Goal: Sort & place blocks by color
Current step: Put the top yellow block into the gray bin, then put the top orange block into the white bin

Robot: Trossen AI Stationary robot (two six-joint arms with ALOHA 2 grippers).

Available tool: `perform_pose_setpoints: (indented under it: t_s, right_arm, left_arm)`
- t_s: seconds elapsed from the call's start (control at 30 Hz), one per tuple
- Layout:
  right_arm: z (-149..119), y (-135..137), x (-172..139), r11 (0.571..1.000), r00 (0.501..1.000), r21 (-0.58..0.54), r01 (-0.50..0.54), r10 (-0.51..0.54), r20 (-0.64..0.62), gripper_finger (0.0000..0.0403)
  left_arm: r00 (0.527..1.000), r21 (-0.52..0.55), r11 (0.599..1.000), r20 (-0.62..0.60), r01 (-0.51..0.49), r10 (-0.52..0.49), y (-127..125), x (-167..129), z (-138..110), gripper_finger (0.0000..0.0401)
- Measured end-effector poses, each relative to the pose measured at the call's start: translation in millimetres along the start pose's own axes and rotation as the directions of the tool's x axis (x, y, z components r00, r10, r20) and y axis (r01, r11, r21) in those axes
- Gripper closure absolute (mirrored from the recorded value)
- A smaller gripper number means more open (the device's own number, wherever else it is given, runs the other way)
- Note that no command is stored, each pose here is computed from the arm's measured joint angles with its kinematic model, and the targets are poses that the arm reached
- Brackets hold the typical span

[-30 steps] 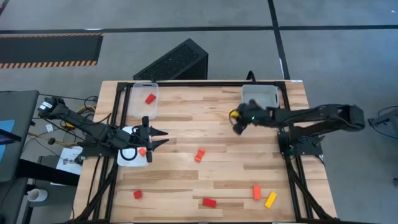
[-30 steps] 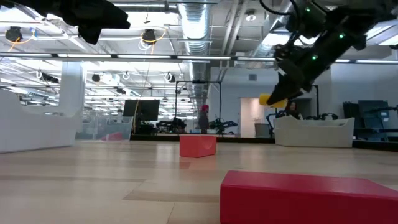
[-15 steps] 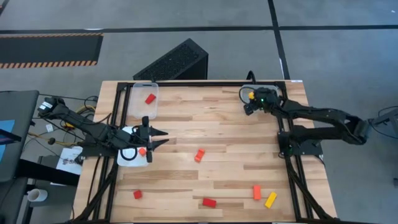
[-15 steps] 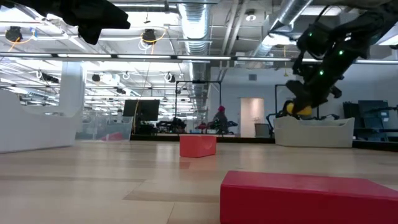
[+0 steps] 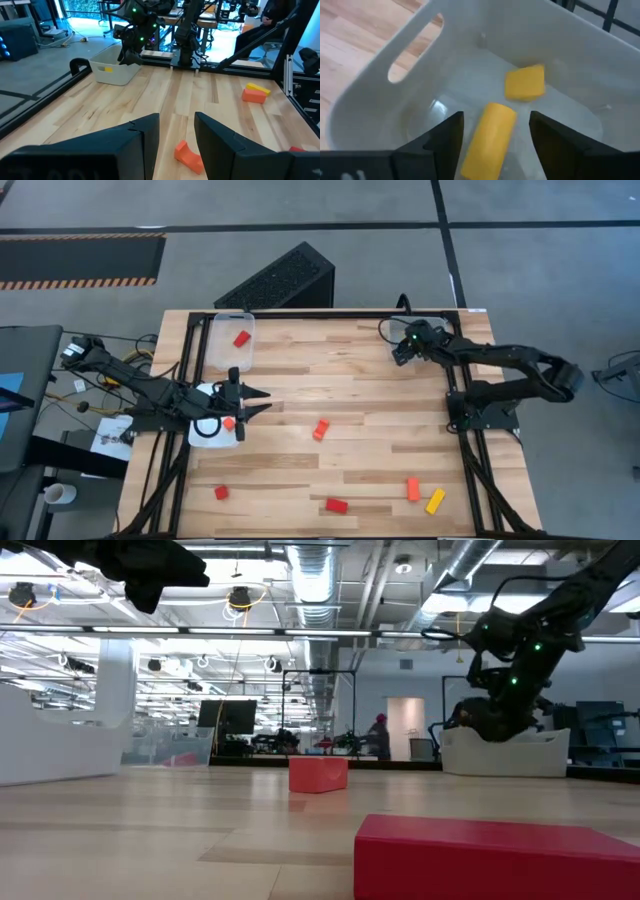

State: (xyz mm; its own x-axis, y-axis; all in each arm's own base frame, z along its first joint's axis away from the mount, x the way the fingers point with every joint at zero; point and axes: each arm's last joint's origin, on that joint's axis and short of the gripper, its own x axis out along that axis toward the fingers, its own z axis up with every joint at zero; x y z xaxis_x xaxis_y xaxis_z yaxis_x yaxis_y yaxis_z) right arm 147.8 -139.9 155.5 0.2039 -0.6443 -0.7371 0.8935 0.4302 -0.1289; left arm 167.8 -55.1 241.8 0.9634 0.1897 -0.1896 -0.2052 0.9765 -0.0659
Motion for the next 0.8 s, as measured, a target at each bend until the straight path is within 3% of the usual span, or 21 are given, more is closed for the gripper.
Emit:
perform_pose_setpoints:
  t_s: [0.27,0.43,0.6,0.8]
  right_arm:
    - [3,5,-13,0.997,0.996,-0.039,-0.068,0.07,0.054,0.0143]
    - [5,16,-35,0.975,0.969,-0.093,-0.204,0.214,0.123,0.0143]
    - [0,35,-62,0.905,0.899,-0.2,-0.375,0.408,0.16,0.0143]
    - [-13,58,-90,0.785,0.796,-0.331,-0.524,0.59,0.139,0.0143]
  left_arm:
    - [1.0,0.006,1.0,0.001,-0.004,0.004,0,0,0,0.0289]
    - [1.0,0.019,0.999,0.005,-0.027,0.027,1,0,0,0.0289]
    - [1.0,0.007,1.0,-0.006,0.019,-0.018,1,1,0,0.0289]
    - [0.999,-0.006,1.0,-0.01,0.03,-0.031,0,2,0,0.0289]
